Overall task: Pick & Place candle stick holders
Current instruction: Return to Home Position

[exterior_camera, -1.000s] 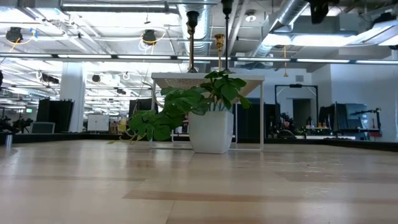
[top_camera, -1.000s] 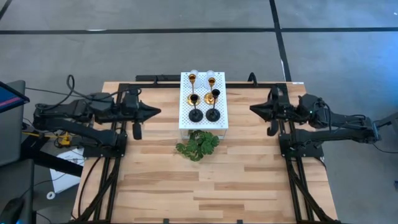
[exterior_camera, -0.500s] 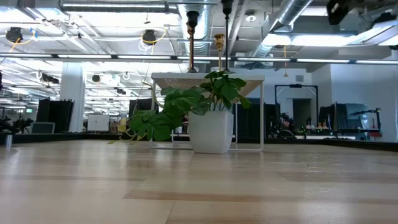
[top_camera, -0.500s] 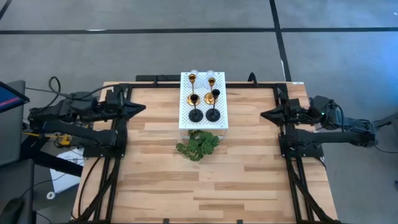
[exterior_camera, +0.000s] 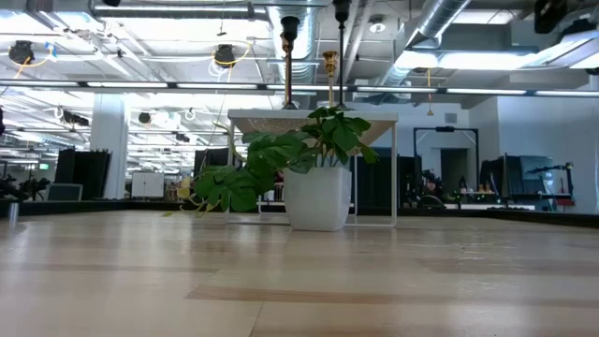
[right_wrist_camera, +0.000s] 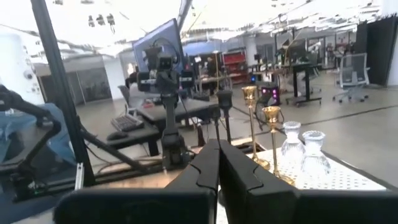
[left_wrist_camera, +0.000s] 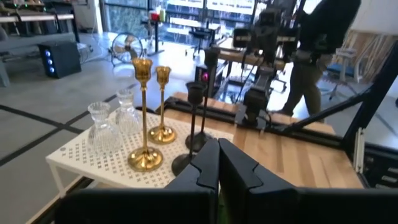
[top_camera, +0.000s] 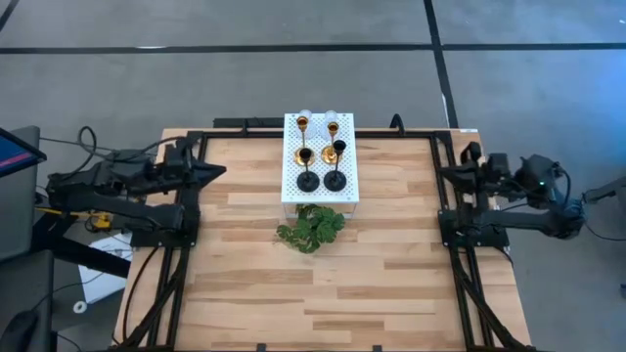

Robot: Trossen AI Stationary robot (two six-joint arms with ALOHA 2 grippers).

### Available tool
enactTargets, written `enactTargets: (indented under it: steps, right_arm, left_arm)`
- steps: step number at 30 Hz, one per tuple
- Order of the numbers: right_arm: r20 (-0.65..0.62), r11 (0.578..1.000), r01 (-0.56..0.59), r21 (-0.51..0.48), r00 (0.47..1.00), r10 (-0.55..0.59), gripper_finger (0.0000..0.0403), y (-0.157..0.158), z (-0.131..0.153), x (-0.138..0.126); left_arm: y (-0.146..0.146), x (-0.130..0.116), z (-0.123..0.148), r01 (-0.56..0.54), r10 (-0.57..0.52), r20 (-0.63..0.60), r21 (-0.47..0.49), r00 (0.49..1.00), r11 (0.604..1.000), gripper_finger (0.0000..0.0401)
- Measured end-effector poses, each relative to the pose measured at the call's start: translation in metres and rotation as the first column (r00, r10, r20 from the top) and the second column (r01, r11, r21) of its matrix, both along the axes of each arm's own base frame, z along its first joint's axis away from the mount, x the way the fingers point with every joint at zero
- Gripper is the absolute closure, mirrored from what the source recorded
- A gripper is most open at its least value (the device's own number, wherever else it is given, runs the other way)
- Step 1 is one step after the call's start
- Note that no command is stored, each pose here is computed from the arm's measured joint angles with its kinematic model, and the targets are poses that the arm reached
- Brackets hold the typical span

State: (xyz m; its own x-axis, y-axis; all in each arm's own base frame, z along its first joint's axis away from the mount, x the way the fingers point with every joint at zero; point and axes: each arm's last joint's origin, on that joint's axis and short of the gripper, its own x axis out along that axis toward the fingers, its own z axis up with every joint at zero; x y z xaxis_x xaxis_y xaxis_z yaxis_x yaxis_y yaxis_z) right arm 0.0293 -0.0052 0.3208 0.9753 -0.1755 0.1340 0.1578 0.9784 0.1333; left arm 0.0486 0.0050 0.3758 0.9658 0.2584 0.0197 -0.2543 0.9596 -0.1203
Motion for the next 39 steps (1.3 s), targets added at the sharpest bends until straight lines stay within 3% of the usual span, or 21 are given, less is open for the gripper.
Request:
enactTargets:
  steps: [4, 11, 17, 32, 39]
  right_arm:
    - [0.07, 1.0, 0.001, 0.0, 0.998, -0.001, 0.0403, 0.001, -0.004, -0.013]
    - [0.042, 1.0, 0.002, 0.001, 0.999, -0.002, 0.0403, 0.0, -0.016, -0.004]
    - [0.006, 1.0, 0.015, 0.01, 1.0, -0.015, 0.0403, -0.002, -0.042, 0.016]
    - [-0.13, 0.995, 0.011, 0.096, 0.991, 0.001, 0.0403, -0.007, -0.144, 0.064]
    - [-0.11, 0.995, -0.016, 0.101, 0.994, 0.027, 0.0403, -0.006, -0.151, 0.066]
  left_arm:
    - [0.001, -0.006, 0.002, 0.0, 0.0, 0.033, -0.004, 0.999, 1.0, 0.0398]
    - [0.001, -0.006, 0.002, -0.001, 0.001, 0.04, -0.005, 0.999, 1.0, 0.0398]
    - [0.001, -0.006, 0.003, -0.011, 0.011, 0.045, -0.005, 0.999, 1.0, 0.0398]
    - [0.001, -0.006, 0.005, -0.011, 0.011, 0.071, -0.008, 0.997, 1.0, 0.0397]
    - [0.001, -0.006, 0.006, -0.011, 0.011, 0.074, -0.007, 0.997, 1.0, 0.0398]
